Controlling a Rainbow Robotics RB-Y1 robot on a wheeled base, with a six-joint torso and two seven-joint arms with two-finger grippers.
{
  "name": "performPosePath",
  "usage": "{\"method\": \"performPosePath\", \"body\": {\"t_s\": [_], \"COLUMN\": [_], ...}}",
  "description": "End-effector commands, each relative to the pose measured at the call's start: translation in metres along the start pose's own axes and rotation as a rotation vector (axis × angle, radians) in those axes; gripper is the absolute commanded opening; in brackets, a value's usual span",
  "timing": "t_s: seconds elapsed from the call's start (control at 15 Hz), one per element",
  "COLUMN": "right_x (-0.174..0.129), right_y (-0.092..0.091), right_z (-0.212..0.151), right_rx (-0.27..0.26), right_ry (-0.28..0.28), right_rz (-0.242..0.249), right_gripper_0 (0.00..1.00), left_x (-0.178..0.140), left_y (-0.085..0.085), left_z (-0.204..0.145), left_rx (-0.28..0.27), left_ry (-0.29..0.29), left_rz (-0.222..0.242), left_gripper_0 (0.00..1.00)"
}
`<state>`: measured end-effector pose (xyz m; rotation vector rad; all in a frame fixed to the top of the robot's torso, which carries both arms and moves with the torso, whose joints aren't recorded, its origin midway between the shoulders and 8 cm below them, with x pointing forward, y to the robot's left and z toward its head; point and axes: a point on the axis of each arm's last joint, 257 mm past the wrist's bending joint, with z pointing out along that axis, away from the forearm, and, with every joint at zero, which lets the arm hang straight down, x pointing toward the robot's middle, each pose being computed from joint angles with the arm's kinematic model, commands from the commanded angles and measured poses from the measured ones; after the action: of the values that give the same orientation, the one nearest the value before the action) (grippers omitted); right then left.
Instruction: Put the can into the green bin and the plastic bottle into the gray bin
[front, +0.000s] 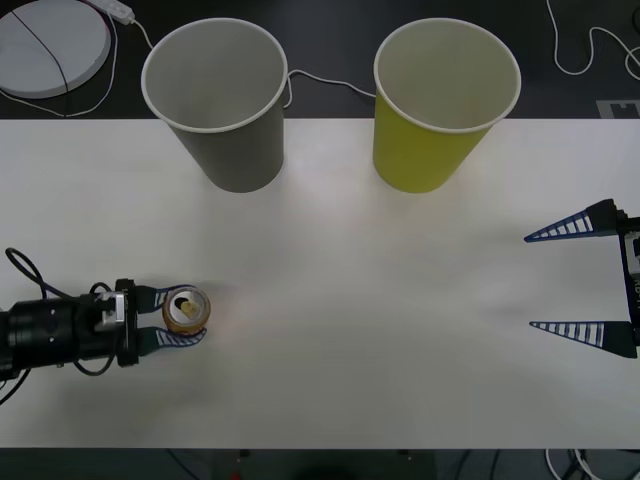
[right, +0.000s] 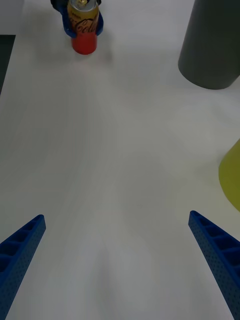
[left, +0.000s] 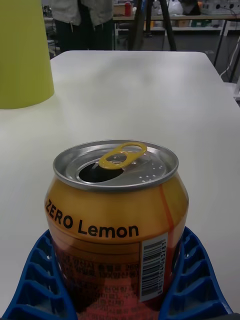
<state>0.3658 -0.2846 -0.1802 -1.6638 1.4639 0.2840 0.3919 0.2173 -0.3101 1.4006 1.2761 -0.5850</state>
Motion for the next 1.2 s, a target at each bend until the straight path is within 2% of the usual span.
{"method": "performPosePath", "body": {"t_s": [0.07, 0.33, 0.53, 0.8, 0.93, 1.07, 1.2], "right_x": [0.0, 0.0, 0.0, 0.0, 0.0, 0.0, 0.0], "right_y": [0.0, 0.0, 0.0, 0.0, 0.0, 0.0, 0.0], "right_z": [0.0, 0.0, 0.0, 0.0, 0.0, 0.0, 0.0], "right_rx": [0.0, 0.0, 0.0, 0.0, 0.0, 0.0, 0.0], "right_ry": [0.0, 0.0, 0.0, 0.0, 0.0, 0.0, 0.0], "right_rz": [0.0, 0.0, 0.0, 0.0, 0.0, 0.0, 0.0], "right_gripper_0": [1.0, 1.0, 1.0, 1.0, 1.0, 1.0, 1.0], "left_x": [-0.004, -0.024, -0.039, -0.062, -0.075, -0.087, -0.1], "left_y": [0.011, 0.024, 0.032, 0.056, 0.067, 0.072, 0.07], "left_z": [-0.019, -0.04, -0.048, -0.063, -0.069, -0.072, -0.07], "left_rx": [0.008, -0.012, -0.037, -0.089, -0.115, -0.122, -0.105], "left_ry": [0.105, 0.262, 0.336, 0.462, 0.499, 0.53, 0.573], "left_rz": [0.008, 0.001, -0.036, -0.092, -0.122, -0.123, -0.103], "left_gripper_0": [0.0, 0.0, 0.0, 0.0, 0.0, 0.0, 0.0]}}
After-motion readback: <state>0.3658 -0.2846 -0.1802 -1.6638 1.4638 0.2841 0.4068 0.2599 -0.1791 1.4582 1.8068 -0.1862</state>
